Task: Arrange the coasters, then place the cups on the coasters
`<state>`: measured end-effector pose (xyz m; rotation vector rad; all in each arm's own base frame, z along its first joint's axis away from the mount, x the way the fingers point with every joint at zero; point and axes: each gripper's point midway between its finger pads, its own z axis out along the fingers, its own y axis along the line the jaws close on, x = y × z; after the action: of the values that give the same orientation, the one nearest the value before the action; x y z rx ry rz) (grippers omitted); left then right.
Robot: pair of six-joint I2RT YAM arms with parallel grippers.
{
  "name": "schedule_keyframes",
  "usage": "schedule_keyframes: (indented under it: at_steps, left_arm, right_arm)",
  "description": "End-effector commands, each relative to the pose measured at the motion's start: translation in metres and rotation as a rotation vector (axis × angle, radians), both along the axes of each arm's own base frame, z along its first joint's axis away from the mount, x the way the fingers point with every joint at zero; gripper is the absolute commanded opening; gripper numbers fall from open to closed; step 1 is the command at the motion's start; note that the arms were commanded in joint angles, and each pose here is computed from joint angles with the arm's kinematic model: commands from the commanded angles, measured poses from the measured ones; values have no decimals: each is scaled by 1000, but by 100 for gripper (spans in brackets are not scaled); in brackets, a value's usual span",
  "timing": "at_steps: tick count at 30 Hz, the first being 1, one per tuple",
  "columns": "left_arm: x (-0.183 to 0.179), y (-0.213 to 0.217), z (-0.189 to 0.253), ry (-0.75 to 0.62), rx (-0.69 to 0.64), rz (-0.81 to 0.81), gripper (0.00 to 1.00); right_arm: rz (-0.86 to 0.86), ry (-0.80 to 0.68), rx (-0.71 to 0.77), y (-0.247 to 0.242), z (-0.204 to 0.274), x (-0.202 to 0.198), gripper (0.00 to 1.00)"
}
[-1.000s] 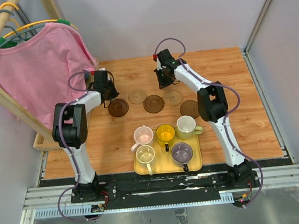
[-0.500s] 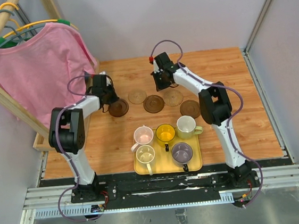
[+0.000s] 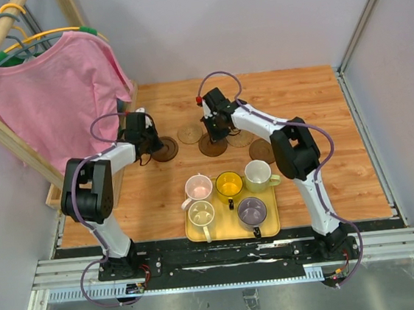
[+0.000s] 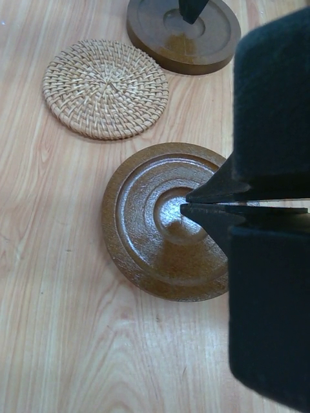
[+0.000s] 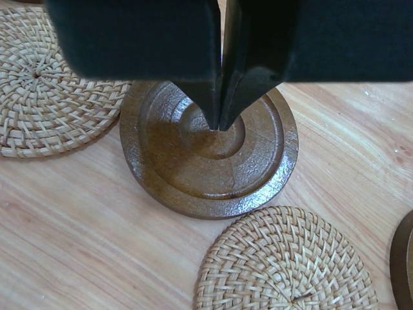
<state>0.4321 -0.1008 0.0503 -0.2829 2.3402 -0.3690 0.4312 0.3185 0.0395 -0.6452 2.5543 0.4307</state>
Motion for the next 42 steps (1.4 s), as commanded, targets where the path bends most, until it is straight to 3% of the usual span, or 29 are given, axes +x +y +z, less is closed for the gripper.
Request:
schedule_keyframes:
  at_steps: [1, 12, 32, 42]
  left_arm:
    - [6, -3, -2, -8, -7, -9, 0]
    - [16, -11, -27, 64, -20, -35, 1]
    - [70, -15, -29, 57, 0, -23, 1]
    - [86, -11, -21, 27, 20, 9, 0]
  right_arm:
    - [-20, 18, 6, 3, -1, -3, 1]
    - [-141, 94, -121, -24, -38, 15, 1]
    - [-327, 62, -103, -71, -45, 75, 1]
    - [-318, 71, -94, -72, -45, 71, 1]
